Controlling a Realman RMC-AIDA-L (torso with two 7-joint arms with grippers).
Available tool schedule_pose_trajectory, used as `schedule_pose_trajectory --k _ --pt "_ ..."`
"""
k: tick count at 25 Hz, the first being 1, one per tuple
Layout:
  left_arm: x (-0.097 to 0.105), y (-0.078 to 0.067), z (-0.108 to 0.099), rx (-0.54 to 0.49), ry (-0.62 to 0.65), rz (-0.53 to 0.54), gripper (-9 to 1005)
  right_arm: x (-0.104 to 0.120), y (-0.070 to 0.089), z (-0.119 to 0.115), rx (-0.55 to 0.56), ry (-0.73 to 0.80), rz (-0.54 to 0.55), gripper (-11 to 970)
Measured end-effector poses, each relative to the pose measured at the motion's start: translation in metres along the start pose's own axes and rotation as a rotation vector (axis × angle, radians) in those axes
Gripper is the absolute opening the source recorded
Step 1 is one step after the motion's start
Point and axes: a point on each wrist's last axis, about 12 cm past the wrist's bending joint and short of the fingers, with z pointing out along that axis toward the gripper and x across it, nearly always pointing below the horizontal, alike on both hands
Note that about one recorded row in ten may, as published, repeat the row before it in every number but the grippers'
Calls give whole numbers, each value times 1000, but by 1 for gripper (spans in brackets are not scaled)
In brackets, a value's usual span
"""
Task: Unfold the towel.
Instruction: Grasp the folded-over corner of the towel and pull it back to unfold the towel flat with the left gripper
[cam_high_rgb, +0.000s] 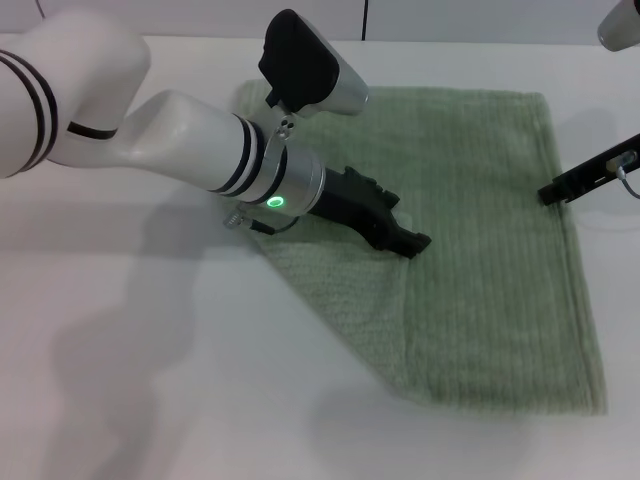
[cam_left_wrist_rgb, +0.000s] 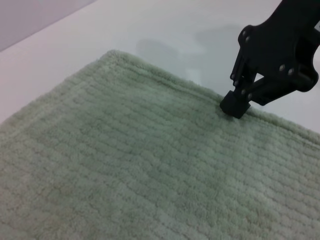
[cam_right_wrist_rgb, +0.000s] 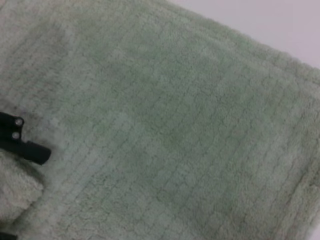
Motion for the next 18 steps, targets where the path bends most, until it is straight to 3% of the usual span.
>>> schedule_pose_trajectory --k 4,10,18 --pt "0 0 0 0 0 -2 745 0 0 0 0 0 -1 -1" --pt "0 0 0 0 4 -1 538 -1 0 0 2 0 -2 -1" --pt "0 0 0 0 4 -1 403 -1 0 0 3 -1 -2 0"
